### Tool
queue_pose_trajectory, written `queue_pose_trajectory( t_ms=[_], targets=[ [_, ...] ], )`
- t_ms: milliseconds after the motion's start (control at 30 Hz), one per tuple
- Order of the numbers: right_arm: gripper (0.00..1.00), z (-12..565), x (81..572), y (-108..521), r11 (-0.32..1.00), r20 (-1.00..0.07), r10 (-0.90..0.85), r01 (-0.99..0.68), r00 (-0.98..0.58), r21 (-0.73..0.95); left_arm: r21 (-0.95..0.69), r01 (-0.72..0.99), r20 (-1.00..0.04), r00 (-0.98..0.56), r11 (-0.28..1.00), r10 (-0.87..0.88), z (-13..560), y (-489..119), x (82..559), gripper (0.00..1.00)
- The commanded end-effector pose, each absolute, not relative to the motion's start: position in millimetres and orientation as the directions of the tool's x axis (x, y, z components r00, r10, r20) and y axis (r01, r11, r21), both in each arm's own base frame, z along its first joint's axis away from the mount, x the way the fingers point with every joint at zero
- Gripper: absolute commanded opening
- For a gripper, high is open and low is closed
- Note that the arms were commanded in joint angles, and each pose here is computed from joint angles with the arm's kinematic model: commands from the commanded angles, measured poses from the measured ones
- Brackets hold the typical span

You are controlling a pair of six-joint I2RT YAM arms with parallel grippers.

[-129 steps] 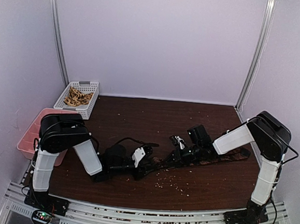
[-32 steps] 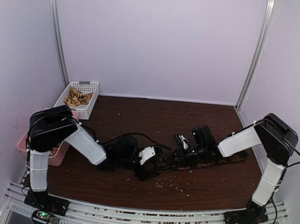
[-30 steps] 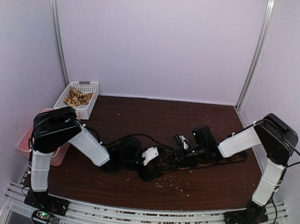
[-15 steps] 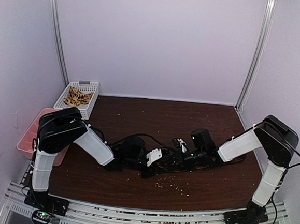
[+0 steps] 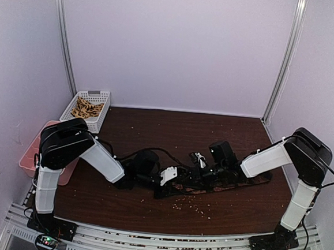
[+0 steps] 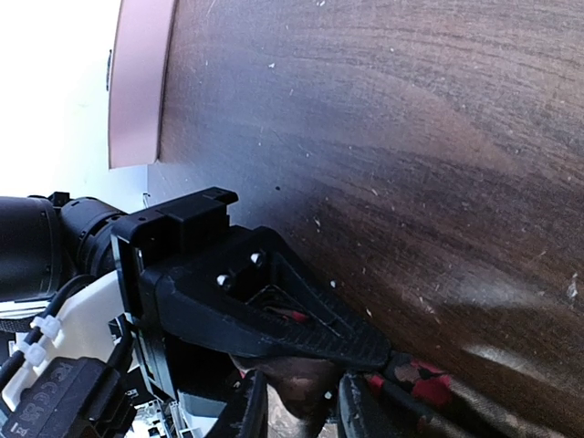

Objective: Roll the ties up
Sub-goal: Roll the tie at the center of the board.

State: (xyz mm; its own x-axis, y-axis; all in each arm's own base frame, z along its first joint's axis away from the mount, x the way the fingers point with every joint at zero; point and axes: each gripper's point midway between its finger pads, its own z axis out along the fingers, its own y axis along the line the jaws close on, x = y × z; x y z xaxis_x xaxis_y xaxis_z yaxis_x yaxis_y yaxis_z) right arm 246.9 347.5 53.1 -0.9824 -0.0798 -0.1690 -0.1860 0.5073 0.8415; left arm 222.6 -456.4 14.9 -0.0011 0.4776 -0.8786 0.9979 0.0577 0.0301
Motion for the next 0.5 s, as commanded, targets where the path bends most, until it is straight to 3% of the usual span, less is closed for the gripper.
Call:
queue_pose_trajectory(
  t_ms=[0, 67, 167, 467],
  targets=[
    [0.25, 57, 249, 354, 0.499, -0.191, -0.110, -0.220, -0.975, 0.838, -0.077, 0.995, -0.756, -0.095, 0.057, 0.648, -43, -422, 203, 0.29],
    [0.18, 50, 248, 353, 0.511, -0.178, -0.124, -0.217, -0.976, 0.832, -0.075, 0.995, -0.752, -0.097, 0.061, 0.652, -44, -421, 203, 0.30],
    [0.00, 40, 246, 347, 0.541, -0.171, -0.132, -0.216, -0.976, 0.813, -0.070, 0.995, -0.751, -0.099, 0.071, 0.653, -44, -419, 205, 0.34],
    [0.00, 3, 238, 324, 0.624, -0.139, -0.129, -0.189, -0.982, 0.758, -0.017, 0.985, -0.842, -0.108, 0.174, 0.529, -15, -405, 215, 0.75]
  ],
)
